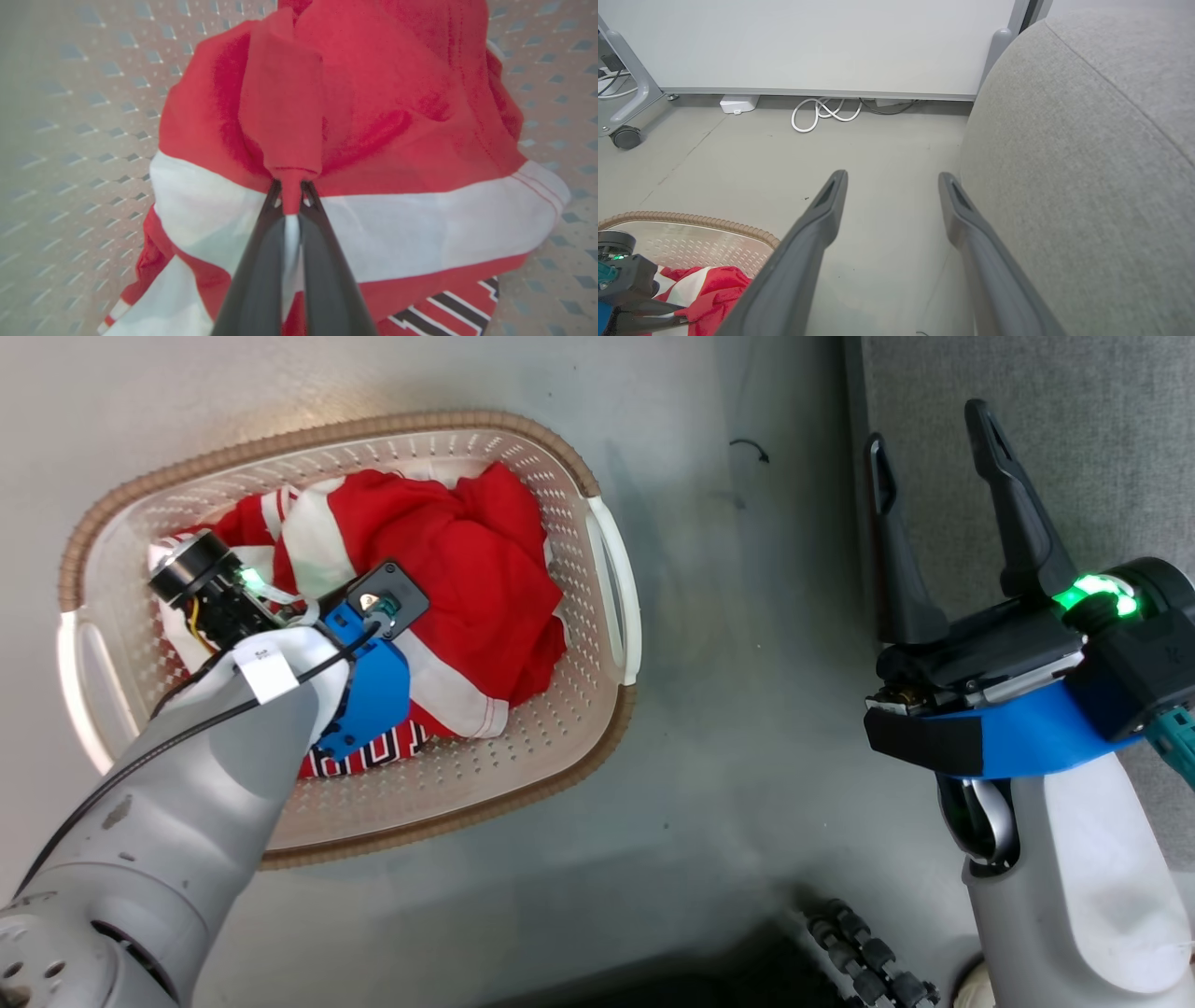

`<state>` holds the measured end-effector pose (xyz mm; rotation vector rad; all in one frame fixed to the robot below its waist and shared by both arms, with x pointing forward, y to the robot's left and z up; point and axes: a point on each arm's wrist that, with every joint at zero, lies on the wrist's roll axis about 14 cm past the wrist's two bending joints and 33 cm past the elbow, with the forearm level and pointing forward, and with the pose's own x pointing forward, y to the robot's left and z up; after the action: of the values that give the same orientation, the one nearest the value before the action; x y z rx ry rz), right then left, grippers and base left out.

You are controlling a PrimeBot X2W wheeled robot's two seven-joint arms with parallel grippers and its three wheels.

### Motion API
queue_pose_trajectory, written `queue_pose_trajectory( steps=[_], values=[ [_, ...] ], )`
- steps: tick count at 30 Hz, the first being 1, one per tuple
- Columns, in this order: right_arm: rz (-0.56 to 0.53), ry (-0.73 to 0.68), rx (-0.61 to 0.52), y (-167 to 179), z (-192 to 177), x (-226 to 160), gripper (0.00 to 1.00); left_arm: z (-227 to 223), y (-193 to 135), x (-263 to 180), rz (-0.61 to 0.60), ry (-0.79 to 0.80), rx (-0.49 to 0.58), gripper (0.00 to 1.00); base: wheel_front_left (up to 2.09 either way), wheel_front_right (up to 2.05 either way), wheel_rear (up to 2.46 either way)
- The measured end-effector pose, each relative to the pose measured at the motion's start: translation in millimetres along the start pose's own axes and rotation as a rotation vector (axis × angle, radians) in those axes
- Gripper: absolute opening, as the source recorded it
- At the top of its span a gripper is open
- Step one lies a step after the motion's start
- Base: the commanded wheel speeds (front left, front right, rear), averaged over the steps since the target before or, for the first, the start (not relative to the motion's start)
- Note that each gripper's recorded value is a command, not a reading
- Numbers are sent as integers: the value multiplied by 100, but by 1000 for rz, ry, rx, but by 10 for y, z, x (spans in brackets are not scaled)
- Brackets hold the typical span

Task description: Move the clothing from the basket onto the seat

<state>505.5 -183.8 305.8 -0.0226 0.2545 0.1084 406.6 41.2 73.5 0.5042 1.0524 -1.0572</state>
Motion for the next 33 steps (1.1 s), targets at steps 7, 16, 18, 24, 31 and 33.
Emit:
queue_pose_trajectory(
  steps=[7, 16, 18, 24, 31, 33],
  values=[
    [14, -37, 2, 59, 177, 5, 100, 299, -18, -163, 17, -105, -26, 0, 0, 0, 0],
    [34, -98, 9, 157, 508, -54, 100, 665, -76, -535, 54, -238, -76, 0, 0, 0, 0],
    [42, -115, 11, 188, 599, -82, 100, 720, -90, -638, 66, -259, -83, 0, 0, 0, 0],
    [58, -157, 15, 266, 849, -219, 100, 962, -26, -1007, 133, -350, -171, 0, 0, 0, 0],
    [78, -207, 23, 367, 1132, -416, 100, 1259, 124, -1564, 231, -496, -234, 0, 0, 0, 0],
    [83, -220, 25, 393, 1203, -481, 100, 1308, 173, -1732, 267, -531, -245, 0, 0, 0, 0]
  ],
)
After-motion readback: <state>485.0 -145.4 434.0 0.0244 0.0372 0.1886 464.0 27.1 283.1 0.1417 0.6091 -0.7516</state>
